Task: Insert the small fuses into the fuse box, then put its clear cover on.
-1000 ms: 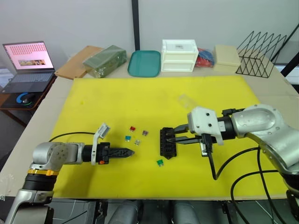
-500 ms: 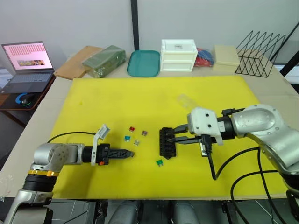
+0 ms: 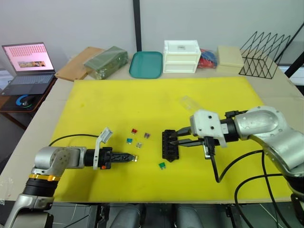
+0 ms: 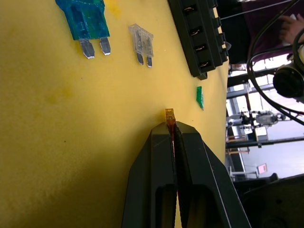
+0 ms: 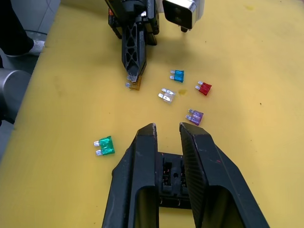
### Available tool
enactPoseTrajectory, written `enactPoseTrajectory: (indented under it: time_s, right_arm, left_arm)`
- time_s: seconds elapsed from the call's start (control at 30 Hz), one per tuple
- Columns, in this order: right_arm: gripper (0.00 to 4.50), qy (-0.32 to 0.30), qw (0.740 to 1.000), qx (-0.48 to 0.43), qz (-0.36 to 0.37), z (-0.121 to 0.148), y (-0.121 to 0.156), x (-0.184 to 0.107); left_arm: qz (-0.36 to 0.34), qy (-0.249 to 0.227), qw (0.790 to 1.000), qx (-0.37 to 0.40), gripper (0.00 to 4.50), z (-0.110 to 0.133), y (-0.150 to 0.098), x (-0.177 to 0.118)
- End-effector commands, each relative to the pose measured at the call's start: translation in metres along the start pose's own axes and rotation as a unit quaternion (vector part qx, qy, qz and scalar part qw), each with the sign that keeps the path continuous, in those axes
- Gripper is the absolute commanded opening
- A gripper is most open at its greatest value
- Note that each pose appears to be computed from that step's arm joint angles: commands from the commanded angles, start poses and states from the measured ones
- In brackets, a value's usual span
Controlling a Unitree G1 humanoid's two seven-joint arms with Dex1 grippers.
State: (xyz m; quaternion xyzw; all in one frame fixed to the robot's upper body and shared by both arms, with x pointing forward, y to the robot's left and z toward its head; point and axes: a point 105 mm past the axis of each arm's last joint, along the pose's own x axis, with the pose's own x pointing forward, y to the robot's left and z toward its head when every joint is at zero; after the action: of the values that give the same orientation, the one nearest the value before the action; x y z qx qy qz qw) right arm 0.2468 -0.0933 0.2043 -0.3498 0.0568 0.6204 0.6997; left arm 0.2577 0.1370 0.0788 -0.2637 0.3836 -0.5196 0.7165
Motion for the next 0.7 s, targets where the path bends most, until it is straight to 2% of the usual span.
enactPoseTrajectory:
  time_s: [0.03,0.13,0.17,0.23,0.37,0.53,0.7]
  right_arm:
    - [0.89,-0.006,1.0,-0.014,-0.004,0.006,-0.002,-0.002]
    - [0.89,-0.013,1.0,0.013,-0.003,0.007,-0.001,-0.002]
    - [0.89,-0.018,0.999,0.043,-0.003,0.007,-0.002,-0.004]
    - [0.89,-0.028,0.995,0.094,-0.001,0.01,-0.005,-0.007]
    - [0.89,-0.049,0.989,0.141,0.003,0.02,-0.009,-0.01]
    - [0.89,-0.079,0.973,0.214,0.031,0.035,-0.011,-0.013]
    - [0.89,-0.076,0.966,0.243,0.04,0.039,-0.009,-0.011]
  left_arm:
    - [0.025,0.008,1.0,-0.008,0.03,-0.009,0.011,-0.002]
    - [-0.005,-0.009,0.998,0.065,0.03,0.001,-0.004,-0.002]
    - [-0.031,-0.032,0.991,0.126,0.03,0.013,-0.019,-0.002]
    - [-0.064,-0.048,0.971,0.225,0.03,0.03,-0.048,0.001]
    - [-0.099,-0.075,0.933,0.338,0.03,0.049,-0.084,0.01]
    - [-0.115,-0.084,0.888,0.437,0.03,0.058,-0.106,0.023]
    - [-0.123,-0.099,0.872,0.463,0.03,0.063,-0.112,0.03]
